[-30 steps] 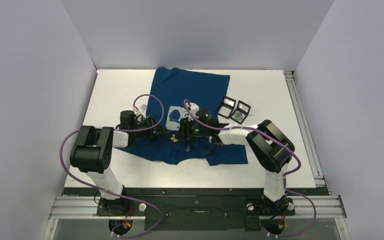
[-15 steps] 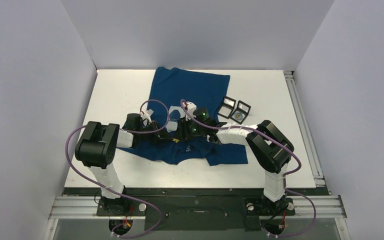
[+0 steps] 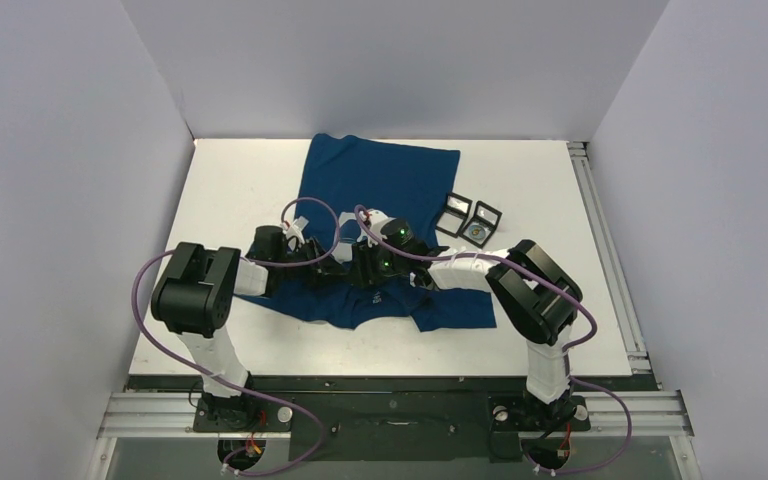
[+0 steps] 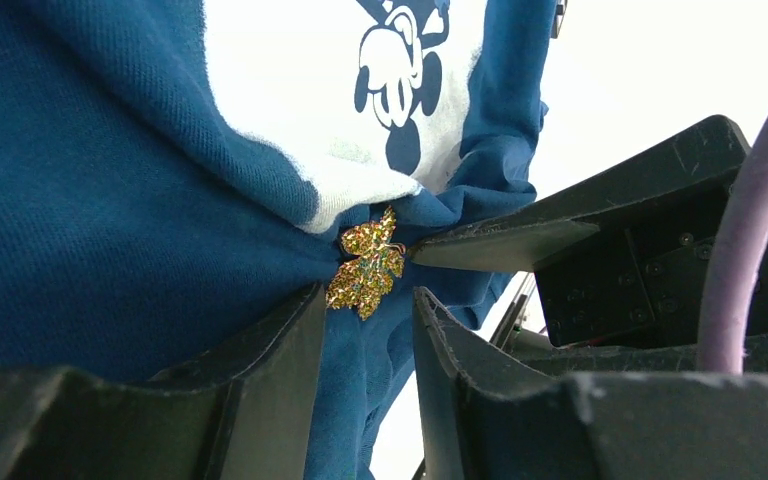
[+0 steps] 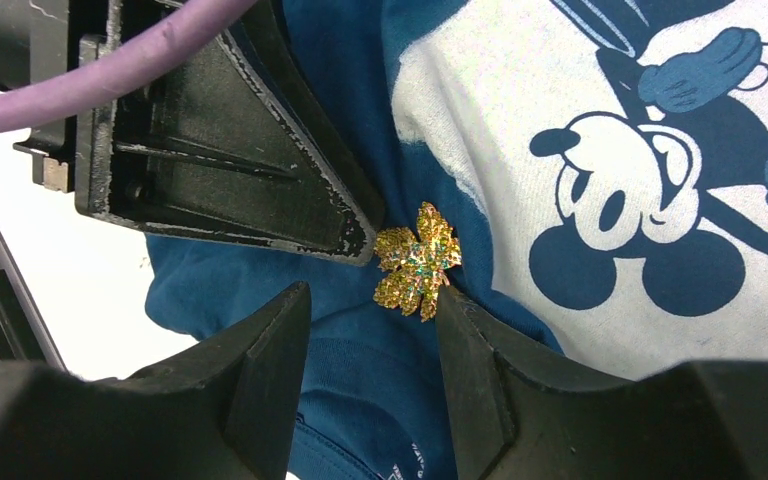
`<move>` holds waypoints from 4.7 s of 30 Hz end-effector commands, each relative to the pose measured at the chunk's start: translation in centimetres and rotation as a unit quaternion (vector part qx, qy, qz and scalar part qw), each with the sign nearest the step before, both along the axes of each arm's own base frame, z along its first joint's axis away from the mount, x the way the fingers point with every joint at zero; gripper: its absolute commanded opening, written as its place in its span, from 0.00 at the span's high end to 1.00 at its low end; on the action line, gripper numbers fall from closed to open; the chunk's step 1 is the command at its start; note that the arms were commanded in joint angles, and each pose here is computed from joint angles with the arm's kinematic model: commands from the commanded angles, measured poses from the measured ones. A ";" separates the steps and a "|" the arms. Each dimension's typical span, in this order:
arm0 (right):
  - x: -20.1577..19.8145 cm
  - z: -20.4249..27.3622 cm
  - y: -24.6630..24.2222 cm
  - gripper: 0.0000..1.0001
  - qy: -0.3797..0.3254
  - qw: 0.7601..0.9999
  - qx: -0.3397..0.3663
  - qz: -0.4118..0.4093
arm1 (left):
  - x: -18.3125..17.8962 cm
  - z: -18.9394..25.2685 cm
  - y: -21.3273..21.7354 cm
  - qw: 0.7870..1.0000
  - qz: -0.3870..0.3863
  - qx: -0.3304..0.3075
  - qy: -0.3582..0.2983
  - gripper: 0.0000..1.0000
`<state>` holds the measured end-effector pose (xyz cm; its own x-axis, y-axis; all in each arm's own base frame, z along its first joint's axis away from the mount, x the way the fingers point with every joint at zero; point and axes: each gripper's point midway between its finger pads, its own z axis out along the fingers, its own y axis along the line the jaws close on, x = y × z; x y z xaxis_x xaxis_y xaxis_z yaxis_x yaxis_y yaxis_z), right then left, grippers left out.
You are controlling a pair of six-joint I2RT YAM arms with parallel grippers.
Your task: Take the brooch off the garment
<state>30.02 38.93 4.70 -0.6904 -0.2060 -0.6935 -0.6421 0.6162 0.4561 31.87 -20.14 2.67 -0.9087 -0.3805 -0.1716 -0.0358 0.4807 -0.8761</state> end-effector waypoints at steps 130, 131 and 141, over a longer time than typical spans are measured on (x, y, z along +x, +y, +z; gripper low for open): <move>1.9 0.0 -1.4 0.81 -0.024 0.999 0.026 -0.004 | 1.7 0.3 -2.3 0.983 -0.091 0.071 -0.143 0.80; 2.0 0.4 -1.4 0.79 -0.026 0.999 0.034 -0.004 | 1.7 0.3 -2.2 0.983 -0.090 0.071 -0.142 0.80; 4.1 1.7 -1.1 0.70 0.004 0.996 0.082 -0.026 | 1.5 0.2 -2.2 0.984 -0.089 0.068 -0.138 0.80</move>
<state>32.33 36.20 3.12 -0.7344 -0.1332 -0.6655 -0.5837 0.6242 0.5192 32.21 -22.12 2.20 -0.8923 -0.1667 -0.4196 0.2573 0.5759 -0.7759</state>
